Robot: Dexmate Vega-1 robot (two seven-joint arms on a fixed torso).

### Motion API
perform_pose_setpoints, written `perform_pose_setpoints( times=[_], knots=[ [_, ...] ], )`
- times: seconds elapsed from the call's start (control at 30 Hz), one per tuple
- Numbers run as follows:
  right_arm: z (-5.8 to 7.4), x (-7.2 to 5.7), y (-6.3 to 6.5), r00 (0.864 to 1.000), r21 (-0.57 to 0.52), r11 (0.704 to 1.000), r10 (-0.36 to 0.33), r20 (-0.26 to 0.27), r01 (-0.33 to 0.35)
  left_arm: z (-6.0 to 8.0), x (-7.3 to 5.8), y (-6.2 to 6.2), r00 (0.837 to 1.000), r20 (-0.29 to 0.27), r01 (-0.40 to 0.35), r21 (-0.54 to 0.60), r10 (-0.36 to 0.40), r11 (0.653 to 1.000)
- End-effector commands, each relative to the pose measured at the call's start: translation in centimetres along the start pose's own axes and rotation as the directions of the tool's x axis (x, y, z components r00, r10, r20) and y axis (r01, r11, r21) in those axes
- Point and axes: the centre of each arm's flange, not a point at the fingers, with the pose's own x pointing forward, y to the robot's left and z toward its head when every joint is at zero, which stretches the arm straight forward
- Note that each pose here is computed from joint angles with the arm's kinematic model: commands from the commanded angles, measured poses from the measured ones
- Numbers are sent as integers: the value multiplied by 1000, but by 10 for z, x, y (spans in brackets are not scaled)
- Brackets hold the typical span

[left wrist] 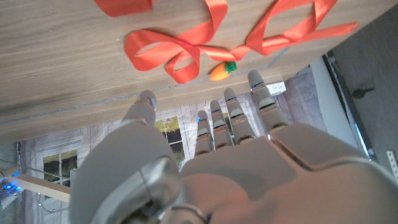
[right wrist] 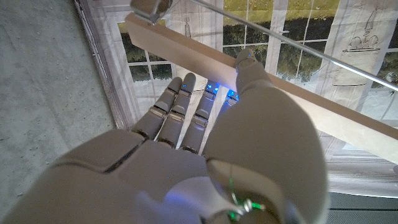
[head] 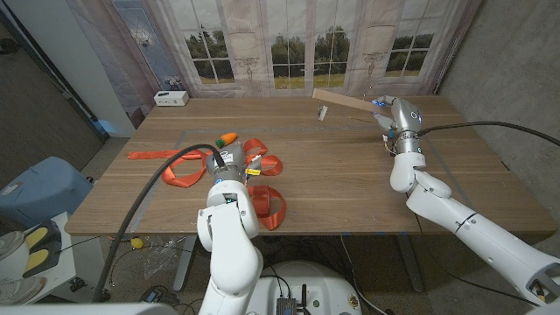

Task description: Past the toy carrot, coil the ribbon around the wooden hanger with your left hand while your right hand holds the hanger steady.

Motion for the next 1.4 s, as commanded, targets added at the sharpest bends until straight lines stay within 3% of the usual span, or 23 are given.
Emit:
perform_pose_setpoints(
  times=[0.03,0.2,0.4,0.73,0.83,0.93,1.07,1.27,1.4],
  knots=[
    [50,-1,0,1000,-3,1000,-15,22,15,-13,65,16,935,267,-7,-641,232,767],
    [51,-8,-5,999,-10,999,-36,-6,36,-10,55,15,951,234,-17,-617,204,787],
    [41,-14,-8,999,-5,999,-43,-28,43,-2,33,15,959,197,-49,-595,205,802],
    [23,-15,-9,999,16,999,-34,-36,34,6,20,9,968,209,3,-564,140,826],
    [22,-15,-9,999,18,999,-29,-34,30,7,18,7,965,216,0,-566,147,825],
    [21,-16,-9,999,20,999,-29,-36,29,7,20,8,954,261,30,-570,146,821],
    [21,-20,-11,999,17,999,-32,-39,32,10,18,10,942,322,91,-529,100,844],
    [17,-27,-16,998,14,999,-39,-41,39,14,0,11,962,264,84,-507,62,858],
    [12,-29,-20,998,20,999,-44,-44,45,16,-6,10,950,312,136,-431,6,892]
  ],
)
